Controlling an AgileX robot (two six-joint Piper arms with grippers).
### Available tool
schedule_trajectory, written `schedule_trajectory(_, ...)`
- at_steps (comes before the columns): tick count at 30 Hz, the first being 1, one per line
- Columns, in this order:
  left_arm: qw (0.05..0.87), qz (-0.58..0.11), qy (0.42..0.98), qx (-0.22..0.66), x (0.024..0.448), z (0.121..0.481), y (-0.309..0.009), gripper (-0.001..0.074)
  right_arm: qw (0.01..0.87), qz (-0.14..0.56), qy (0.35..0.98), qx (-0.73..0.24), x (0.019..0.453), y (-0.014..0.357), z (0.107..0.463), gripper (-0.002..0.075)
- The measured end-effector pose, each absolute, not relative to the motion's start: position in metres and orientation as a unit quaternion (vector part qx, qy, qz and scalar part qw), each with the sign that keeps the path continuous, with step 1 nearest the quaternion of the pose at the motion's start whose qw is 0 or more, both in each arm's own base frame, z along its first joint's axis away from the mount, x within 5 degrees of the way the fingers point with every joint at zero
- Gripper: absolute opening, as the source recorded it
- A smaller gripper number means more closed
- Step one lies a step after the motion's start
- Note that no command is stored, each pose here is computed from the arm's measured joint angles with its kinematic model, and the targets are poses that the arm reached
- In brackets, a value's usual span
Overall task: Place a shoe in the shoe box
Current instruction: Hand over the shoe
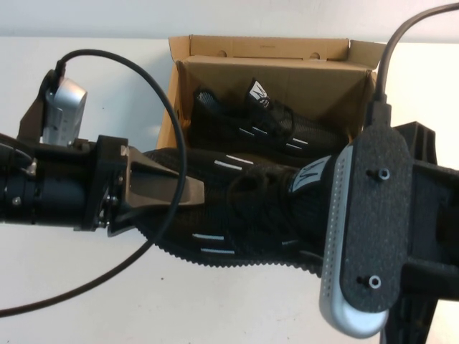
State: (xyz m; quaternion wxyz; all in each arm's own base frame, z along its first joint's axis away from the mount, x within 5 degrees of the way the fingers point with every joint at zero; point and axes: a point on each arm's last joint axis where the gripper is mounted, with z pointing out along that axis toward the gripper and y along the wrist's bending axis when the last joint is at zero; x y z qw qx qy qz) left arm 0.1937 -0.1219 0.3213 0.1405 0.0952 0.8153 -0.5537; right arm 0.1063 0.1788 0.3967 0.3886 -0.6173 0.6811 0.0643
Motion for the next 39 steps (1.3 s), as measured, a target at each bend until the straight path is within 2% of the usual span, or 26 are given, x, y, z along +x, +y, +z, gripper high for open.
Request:
schedule_trajectory(3, 0.144, -0.552, 0.815, 0.101, 0.194, 0.321, -0.122, 0.0159, 0.387, 0.069, 0.682, -0.617, 0.106, 0.179, 0.397, 0.0011)
schedule_trajectory(5, 0.146, -0.55, 0.815, 0.104, 0.194, 0.321, -0.122, 0.0159, 0.387, 0.07, 0.682, -0.617, 0.106, 0.179, 0.397, 0.0054)
schedule_trajectory(7, 0.147, -0.549, 0.816, 0.107, 0.194, 0.321, -0.122, 0.0153, 0.388, 0.073, 0.682, -0.616, 0.105, 0.18, 0.397, 0.0138)
schedule_trajectory(12, 0.152, -0.546, 0.816, 0.114, 0.194, 0.32, -0.122, 0.0141, 0.394, 0.082, 0.679, -0.613, 0.105, 0.181, 0.398, 0.0439)
schedule_trajectory(14, 0.156, -0.544, 0.817, 0.114, 0.194, 0.32, -0.121, 0.0141, 0.394, 0.085, 0.683, -0.609, 0.105, 0.181, 0.398, 0.0523)
schedule_trajectory(17, 0.166, -0.539, 0.818, 0.113, 0.197, 0.319, -0.121, 0.0138, 0.398, 0.092, 0.687, -0.6, 0.104, 0.181, 0.405, 0.0579)
schedule_trajectory(25, 0.191, -0.528, 0.82, 0.11, 0.201, 0.319, -0.12, 0.0138, 0.402, 0.113, 0.714, -0.562, 0.1, 0.172, 0.435, 0.0602)
schedule_trajectory(30, 0.209, -0.519, 0.821, 0.114, 0.203, 0.318, -0.119, 0.0138, 0.406, 0.133, 0.76, -0.49, 0.099, 0.162, 0.443, 0.0602)
schedule_trajectory(39, 0.261, -0.494, 0.822, 0.111, 0.212, 0.318, -0.117, 0.0138, 0.381, 0.193, 0.854, -0.297, 0.104, 0.157, 0.444, 0.0504)
